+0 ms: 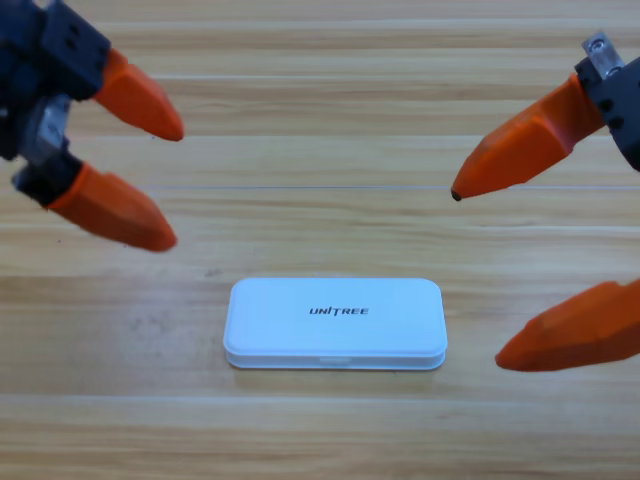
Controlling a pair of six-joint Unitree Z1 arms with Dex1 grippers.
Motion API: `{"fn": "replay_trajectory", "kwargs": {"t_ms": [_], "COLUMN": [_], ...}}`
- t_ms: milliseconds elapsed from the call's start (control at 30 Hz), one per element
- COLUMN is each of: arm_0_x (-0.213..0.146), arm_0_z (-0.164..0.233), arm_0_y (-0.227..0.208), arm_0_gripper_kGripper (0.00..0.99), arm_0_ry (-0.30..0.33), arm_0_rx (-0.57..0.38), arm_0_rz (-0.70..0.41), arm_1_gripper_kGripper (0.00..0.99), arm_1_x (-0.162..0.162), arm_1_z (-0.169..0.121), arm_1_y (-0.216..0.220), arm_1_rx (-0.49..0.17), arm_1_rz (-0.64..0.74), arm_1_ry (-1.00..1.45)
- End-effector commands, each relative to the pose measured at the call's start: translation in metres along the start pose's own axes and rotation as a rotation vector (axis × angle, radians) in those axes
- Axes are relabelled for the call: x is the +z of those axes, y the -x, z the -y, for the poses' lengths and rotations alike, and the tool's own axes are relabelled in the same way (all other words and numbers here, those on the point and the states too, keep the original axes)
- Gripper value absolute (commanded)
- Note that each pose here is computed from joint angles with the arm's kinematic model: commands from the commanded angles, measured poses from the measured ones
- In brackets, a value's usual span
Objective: Clean up eraser and pencils
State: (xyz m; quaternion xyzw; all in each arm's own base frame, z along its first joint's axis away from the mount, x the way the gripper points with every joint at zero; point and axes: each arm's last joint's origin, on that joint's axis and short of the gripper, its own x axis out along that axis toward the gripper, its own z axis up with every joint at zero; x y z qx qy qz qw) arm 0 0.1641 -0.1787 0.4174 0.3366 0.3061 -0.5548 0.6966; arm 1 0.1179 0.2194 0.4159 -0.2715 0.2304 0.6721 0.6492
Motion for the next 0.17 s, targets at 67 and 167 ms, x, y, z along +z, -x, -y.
{"fn": "replay_trajectory", "kwargs": {"t_ms": [67, 167], "arm_0_x": [0.002, 0.0032], "arm_0_z": [-0.0035, -0.0059], "arm_0_y": [-0.0311, -0.0368], "arm_0_gripper_kGripper": [0.99, 0.99], "arm_0_ry": [0.005, 0.022], "arm_0_rx": [-0.03, -0.037], "arm_0_rz": [0.02, 0.016], "arm_1_gripper_kGripper": [0.983, 0.983], "arm_1_x": [-0.0056, -0.0053], "arm_1_z": [0.0034, 0.0032], "arm_1_y": [-0.019, -0.0184], "arm_1_rx": [0.036, 0.035], "arm_1_rz": [-0.033, -0.03], "arm_1_ry": [-0.021, -0.02]}}
